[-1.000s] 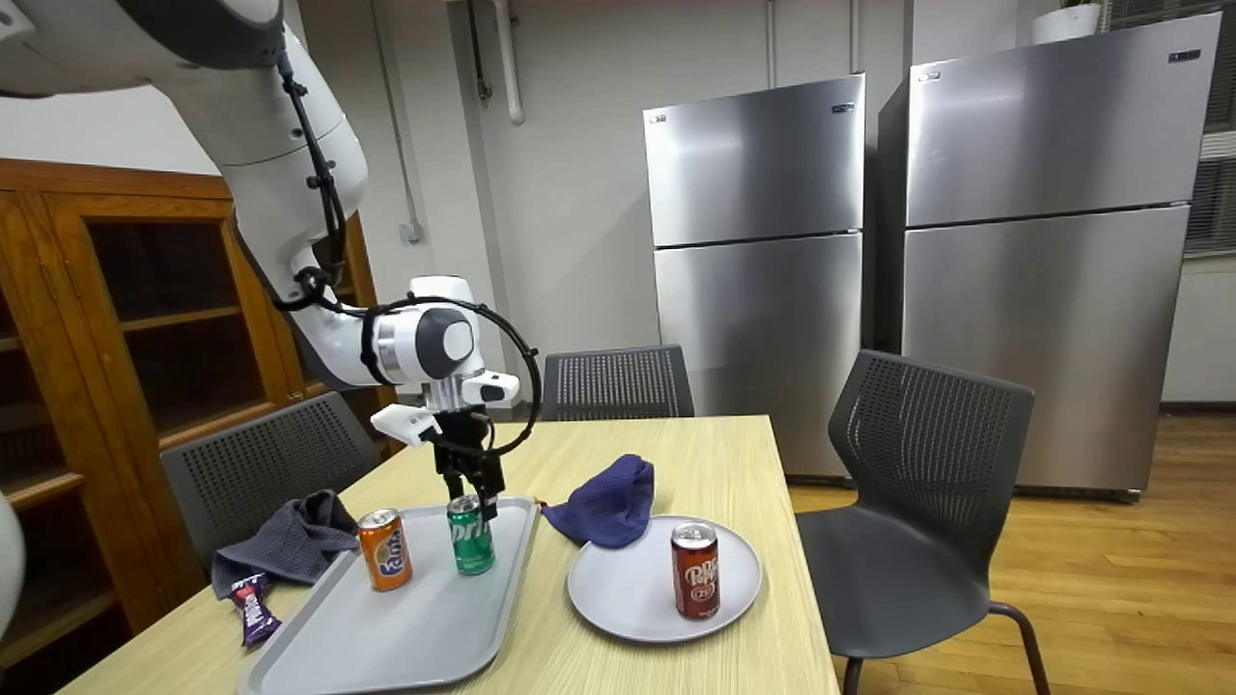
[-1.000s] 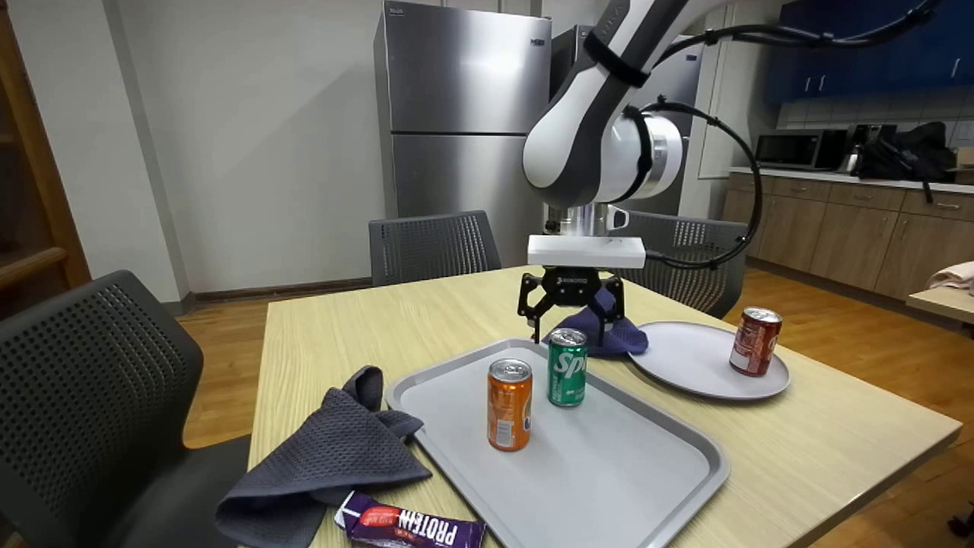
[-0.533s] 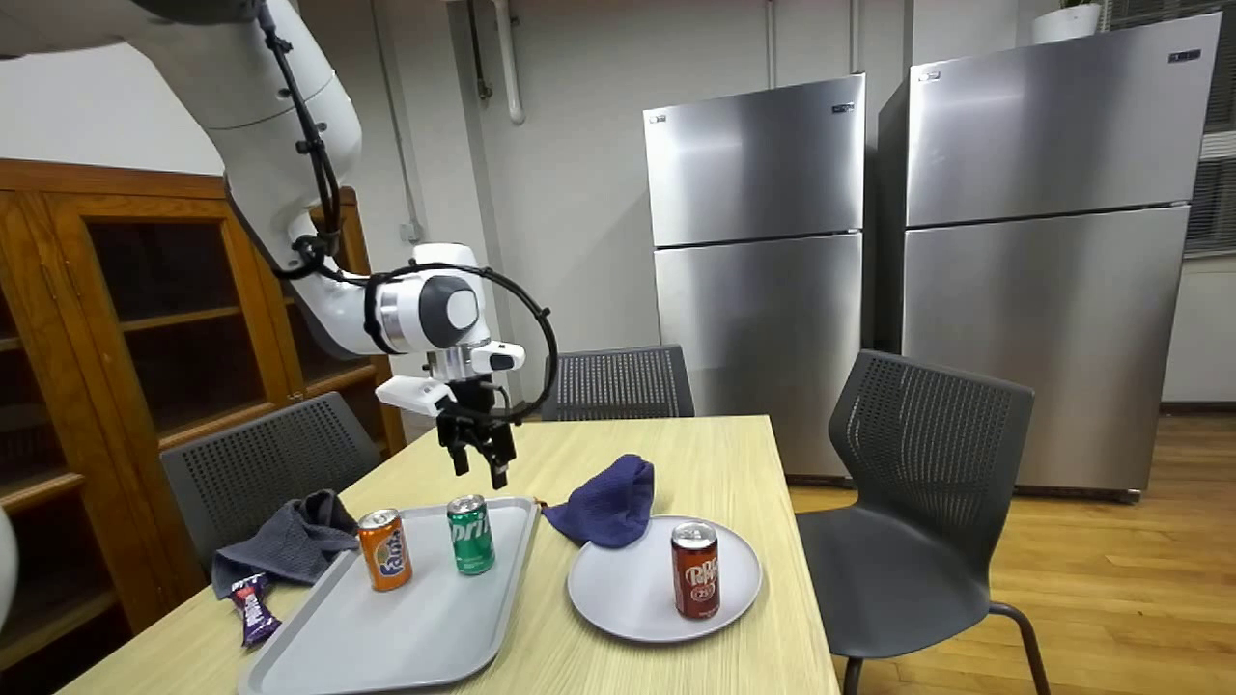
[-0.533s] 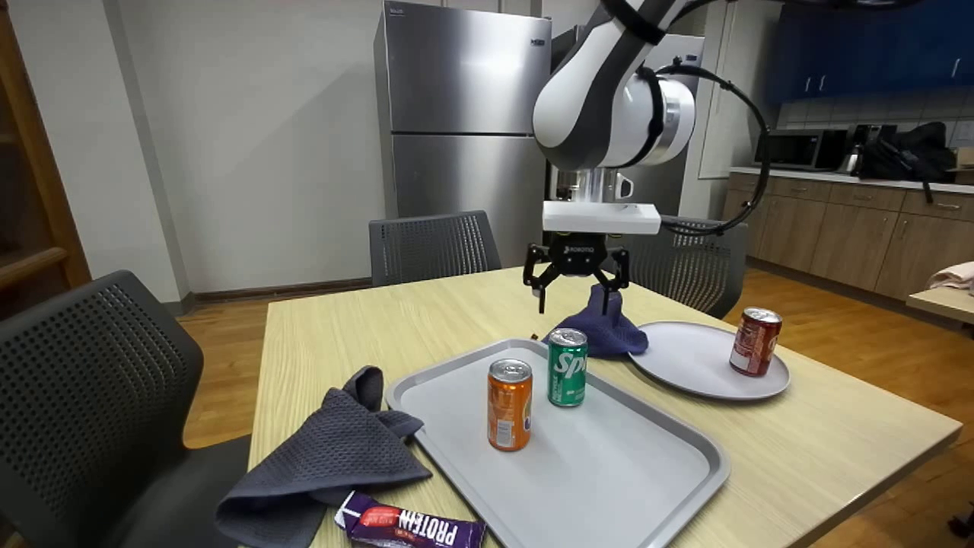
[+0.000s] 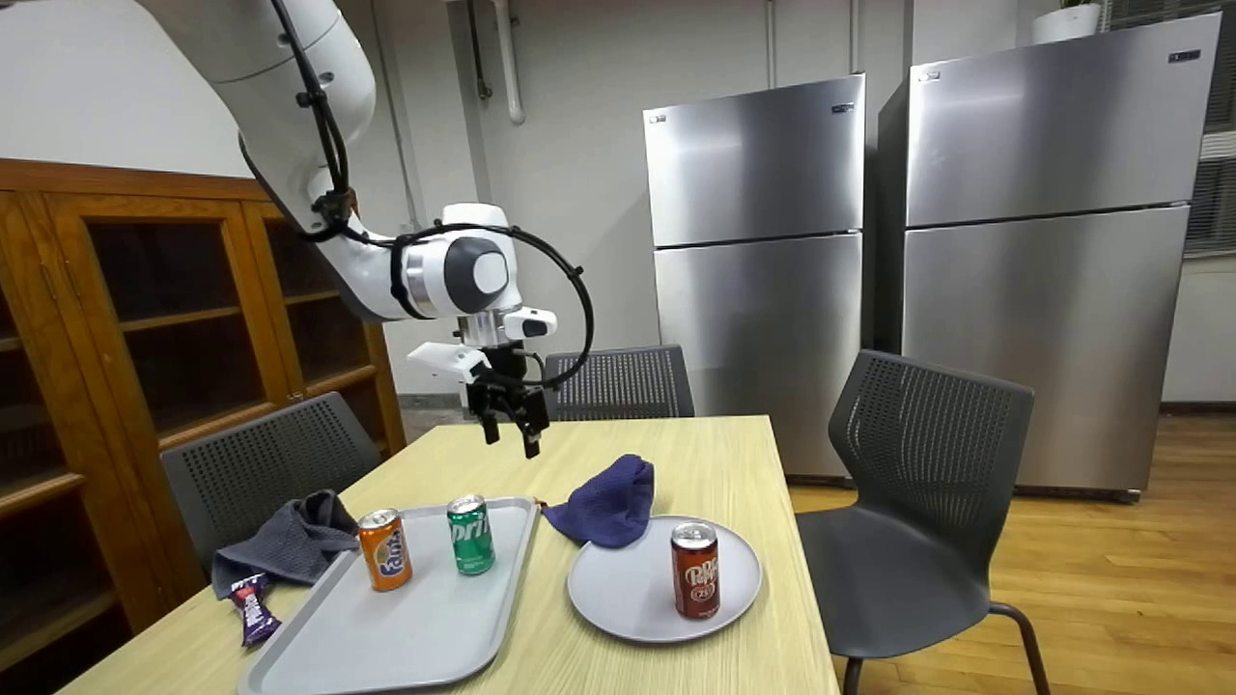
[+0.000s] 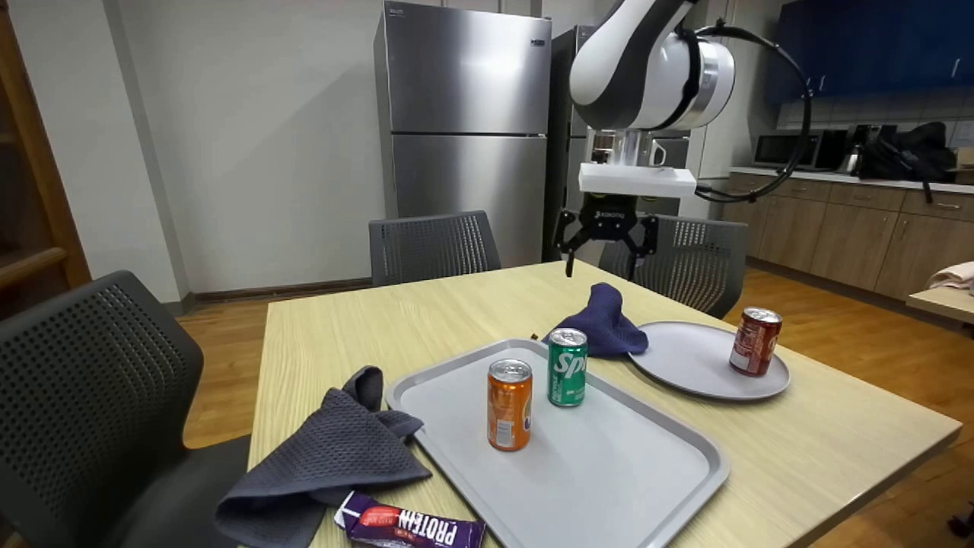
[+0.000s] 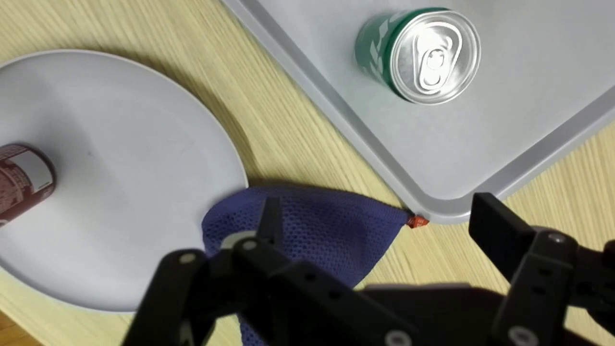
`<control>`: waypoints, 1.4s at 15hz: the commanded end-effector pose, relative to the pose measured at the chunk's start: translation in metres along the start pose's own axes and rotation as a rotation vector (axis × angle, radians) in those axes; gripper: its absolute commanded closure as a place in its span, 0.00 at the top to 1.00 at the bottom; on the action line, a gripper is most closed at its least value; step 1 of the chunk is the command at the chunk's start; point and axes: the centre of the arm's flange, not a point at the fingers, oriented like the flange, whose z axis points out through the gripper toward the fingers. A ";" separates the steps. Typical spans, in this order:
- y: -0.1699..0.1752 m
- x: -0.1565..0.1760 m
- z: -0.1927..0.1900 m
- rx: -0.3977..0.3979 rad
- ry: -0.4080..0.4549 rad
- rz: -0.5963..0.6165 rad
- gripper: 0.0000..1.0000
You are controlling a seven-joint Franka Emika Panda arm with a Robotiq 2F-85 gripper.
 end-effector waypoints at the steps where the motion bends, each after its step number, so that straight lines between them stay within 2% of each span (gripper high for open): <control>1: 0.031 0.003 -0.023 0.021 0.006 0.036 1.00; 6: 0.068 0.012 -0.033 0.007 0.025 0.121 1.00; 10: 0.091 0.012 -0.039 -0.008 0.040 0.145 1.00; 16: 0.118 0.002 -0.045 -0.025 0.031 0.116 1.00; 21: 0.146 -0.003 -0.050 -0.027 0.027 0.012 1.00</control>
